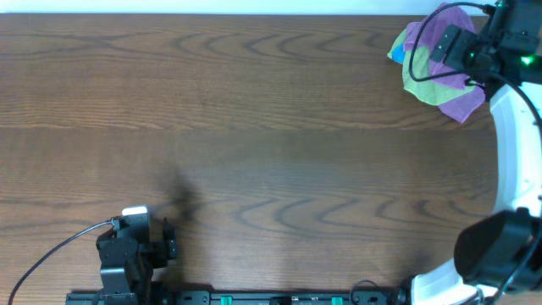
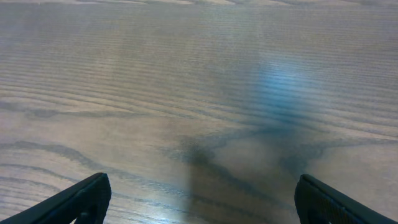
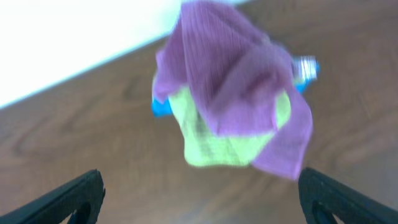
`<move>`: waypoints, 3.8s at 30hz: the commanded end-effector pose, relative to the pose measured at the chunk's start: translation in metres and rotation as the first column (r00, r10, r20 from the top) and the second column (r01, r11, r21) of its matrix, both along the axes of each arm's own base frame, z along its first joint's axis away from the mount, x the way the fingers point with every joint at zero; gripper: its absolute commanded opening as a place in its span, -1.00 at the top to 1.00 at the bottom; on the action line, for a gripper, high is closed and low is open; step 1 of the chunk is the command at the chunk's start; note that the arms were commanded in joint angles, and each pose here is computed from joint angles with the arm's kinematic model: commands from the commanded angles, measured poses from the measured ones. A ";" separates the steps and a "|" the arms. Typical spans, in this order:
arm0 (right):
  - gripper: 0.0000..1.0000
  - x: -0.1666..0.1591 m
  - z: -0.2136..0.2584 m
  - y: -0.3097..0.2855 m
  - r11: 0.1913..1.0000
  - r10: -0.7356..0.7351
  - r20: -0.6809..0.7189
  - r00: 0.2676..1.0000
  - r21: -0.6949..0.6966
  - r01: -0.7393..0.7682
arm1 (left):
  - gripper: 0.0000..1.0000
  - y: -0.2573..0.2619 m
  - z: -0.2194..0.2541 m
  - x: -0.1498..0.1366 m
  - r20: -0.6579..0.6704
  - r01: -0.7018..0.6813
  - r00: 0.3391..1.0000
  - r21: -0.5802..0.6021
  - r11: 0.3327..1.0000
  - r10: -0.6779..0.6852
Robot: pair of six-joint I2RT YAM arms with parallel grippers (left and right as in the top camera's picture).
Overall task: Fold the cloth
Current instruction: 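Reach the right gripper to the cloth pile and pinch the purple cloth, then pull the purple cloth off the pile toward table center with right gripper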
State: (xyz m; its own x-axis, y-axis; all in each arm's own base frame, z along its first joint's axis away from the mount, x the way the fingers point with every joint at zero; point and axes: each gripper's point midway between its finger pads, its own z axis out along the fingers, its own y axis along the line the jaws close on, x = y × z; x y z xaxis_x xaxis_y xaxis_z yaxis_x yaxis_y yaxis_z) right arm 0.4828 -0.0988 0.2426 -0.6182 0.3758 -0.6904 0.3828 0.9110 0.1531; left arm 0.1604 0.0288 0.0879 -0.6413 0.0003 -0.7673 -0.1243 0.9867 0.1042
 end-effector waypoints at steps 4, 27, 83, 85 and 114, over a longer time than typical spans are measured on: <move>-0.98 0.027 -0.015 -0.026 0.995 -0.084 0.031 0.996 -0.055 0.086 | -0.91 -0.001 -0.011 -0.007 -0.051 0.019 0.999 0.014 1.000 -0.018; -0.66 0.084 -0.133 -0.046 0.903 -0.389 0.030 0.921 0.209 0.375 | -0.91 -0.001 -0.011 -0.007 -0.051 0.019 0.999 0.014 1.000 -0.018; 0.97 -0.200 0.035 0.364 0.504 0.855 -0.165 0.492 0.038 -0.863 | -0.91 -0.001 -0.011 -0.007 -0.051 0.019 0.999 0.014 1.000 -0.018; 0.97 -0.204 0.032 0.372 0.497 0.859 -0.164 0.485 0.047 -0.866 | -0.91 -0.001 -0.011 -0.007 -0.051 0.020 0.999 0.015 1.000 -0.019; -0.62 -0.084 -0.085 0.249 0.864 0.502 -0.404 0.765 0.196 -0.463 | -0.91 -0.001 -0.011 -0.007 -0.050 0.019 0.999 0.014 1.000 -0.018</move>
